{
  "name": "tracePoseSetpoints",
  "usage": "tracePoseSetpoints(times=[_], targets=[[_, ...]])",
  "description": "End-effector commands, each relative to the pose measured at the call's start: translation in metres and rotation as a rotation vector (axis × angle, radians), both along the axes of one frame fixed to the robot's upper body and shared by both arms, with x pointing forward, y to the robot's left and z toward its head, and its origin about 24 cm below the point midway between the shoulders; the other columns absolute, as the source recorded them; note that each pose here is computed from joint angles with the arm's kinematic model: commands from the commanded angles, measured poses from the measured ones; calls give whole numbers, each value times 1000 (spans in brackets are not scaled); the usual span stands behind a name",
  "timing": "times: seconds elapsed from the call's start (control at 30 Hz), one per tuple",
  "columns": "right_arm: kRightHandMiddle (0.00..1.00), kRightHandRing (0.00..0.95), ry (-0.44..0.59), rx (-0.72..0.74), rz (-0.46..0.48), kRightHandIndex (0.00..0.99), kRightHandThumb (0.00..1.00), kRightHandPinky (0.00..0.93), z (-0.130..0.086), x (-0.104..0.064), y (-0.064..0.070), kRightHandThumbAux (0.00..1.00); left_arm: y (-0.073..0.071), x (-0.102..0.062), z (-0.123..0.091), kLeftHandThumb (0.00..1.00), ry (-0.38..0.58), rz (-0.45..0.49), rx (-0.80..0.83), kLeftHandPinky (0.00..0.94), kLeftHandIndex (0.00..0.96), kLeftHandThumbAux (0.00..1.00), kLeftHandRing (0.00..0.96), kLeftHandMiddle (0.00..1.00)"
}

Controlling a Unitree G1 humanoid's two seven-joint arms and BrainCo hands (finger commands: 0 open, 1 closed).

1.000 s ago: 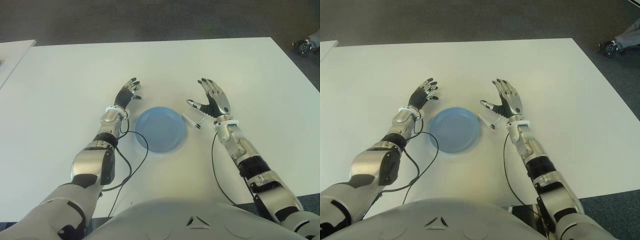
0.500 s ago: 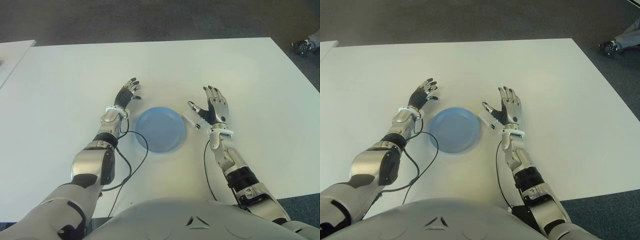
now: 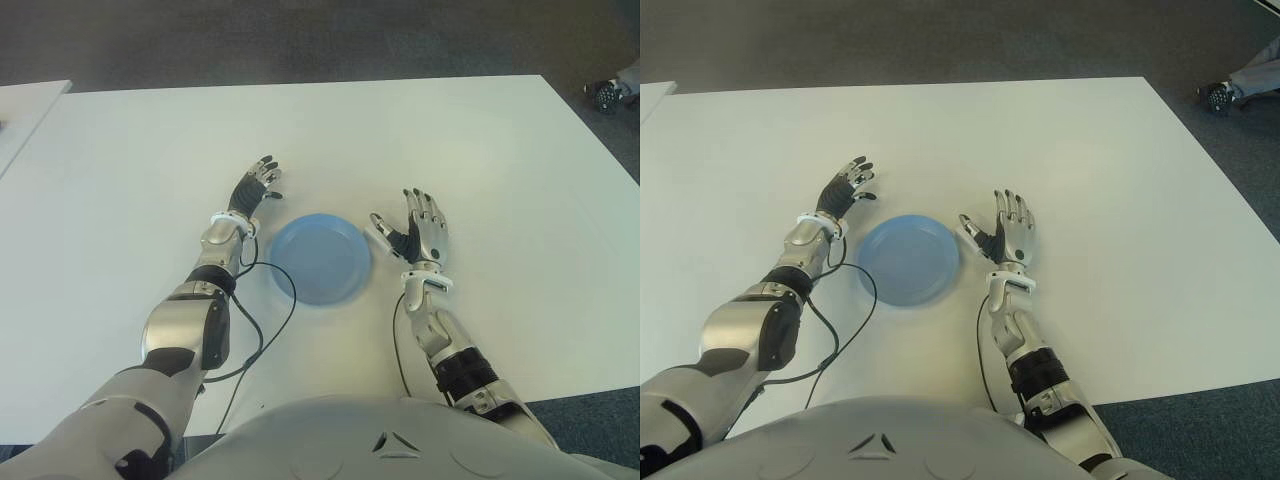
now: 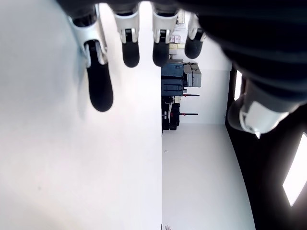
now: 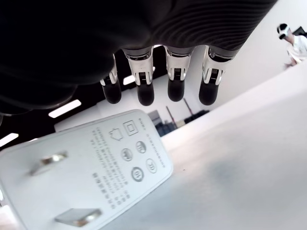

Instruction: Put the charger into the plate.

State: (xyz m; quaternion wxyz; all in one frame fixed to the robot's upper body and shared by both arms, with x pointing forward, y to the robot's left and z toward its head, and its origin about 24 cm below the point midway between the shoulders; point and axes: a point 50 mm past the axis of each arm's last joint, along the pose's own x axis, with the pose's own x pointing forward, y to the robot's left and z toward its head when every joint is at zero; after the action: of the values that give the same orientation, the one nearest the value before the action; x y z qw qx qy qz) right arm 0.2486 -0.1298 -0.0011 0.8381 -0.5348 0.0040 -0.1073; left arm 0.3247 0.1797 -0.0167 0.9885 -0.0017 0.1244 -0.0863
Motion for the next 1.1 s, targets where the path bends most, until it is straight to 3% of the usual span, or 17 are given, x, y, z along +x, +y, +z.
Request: tracePoseSetpoints(times=[0.03, 1.1], targets=[[0, 0, 53, 4, -16, 0, 257, 0, -10, -8, 2, 120, 2, -19, -26, 0, 141, 2, 12, 128, 44, 513, 111, 101], [0, 0, 119, -22, 41, 0, 264, 0, -13, -19, 15, 125, 3, -18, -25, 0, 136, -8, 29, 127, 40, 512, 110, 98]])
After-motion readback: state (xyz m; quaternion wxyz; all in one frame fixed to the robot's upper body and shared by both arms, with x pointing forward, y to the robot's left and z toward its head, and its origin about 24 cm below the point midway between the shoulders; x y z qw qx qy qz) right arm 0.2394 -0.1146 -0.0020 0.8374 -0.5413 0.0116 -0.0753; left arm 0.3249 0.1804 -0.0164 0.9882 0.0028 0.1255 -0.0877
